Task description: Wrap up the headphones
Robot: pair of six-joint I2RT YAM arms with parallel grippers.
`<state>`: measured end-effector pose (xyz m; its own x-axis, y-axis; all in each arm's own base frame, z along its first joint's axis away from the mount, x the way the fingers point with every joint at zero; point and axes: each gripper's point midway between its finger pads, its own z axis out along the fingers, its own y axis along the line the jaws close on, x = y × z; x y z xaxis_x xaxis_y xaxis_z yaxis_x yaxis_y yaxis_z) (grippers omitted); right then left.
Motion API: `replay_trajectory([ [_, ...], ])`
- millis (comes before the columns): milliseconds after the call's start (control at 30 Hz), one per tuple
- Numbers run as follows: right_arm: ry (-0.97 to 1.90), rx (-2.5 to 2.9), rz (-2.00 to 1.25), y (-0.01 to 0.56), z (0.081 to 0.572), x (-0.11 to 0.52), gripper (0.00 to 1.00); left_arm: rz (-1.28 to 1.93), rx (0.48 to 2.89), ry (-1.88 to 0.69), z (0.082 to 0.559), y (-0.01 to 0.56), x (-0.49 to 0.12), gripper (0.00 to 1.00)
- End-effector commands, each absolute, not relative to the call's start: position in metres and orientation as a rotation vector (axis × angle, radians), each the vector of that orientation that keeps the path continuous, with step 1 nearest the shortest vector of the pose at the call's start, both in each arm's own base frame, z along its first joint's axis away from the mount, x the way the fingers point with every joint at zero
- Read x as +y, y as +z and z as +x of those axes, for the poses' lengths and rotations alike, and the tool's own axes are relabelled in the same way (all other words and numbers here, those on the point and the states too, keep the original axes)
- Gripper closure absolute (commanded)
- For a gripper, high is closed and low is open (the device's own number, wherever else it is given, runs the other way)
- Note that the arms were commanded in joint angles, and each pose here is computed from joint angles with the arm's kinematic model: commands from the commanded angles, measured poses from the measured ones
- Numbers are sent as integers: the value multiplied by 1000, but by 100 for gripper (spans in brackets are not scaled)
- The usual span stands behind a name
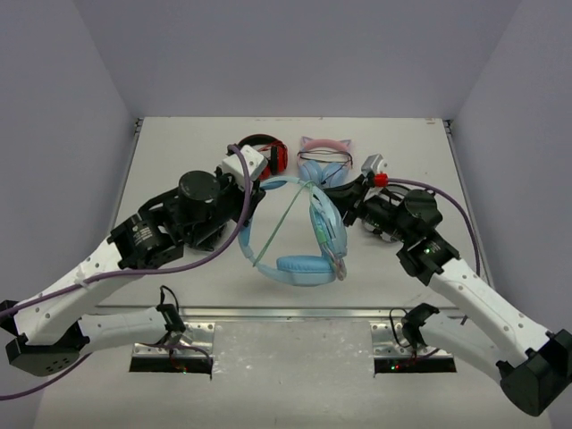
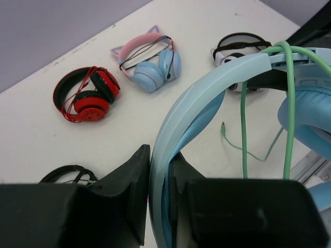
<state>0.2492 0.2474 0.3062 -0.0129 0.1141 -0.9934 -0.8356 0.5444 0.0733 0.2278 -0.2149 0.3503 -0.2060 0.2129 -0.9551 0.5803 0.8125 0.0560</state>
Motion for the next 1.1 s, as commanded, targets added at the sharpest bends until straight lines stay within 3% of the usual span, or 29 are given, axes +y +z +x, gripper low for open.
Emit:
replay_trajectory([
  [0, 862, 1388, -620, 304, 244, 238, 99, 355, 1542, -482, 236, 450, -208, 100],
  [567, 769, 1439, -512, 282, 244, 212, 99, 182, 1475, -445, 246, 480, -187, 100],
  [900, 935, 1386, -633, 292, 237, 245, 98, 271, 1434, -675, 229, 490, -224, 100],
  [1067, 1043, 1352, -679, 287, 234, 262, 83, 276, 1365, -768, 216, 511, -226, 100],
])
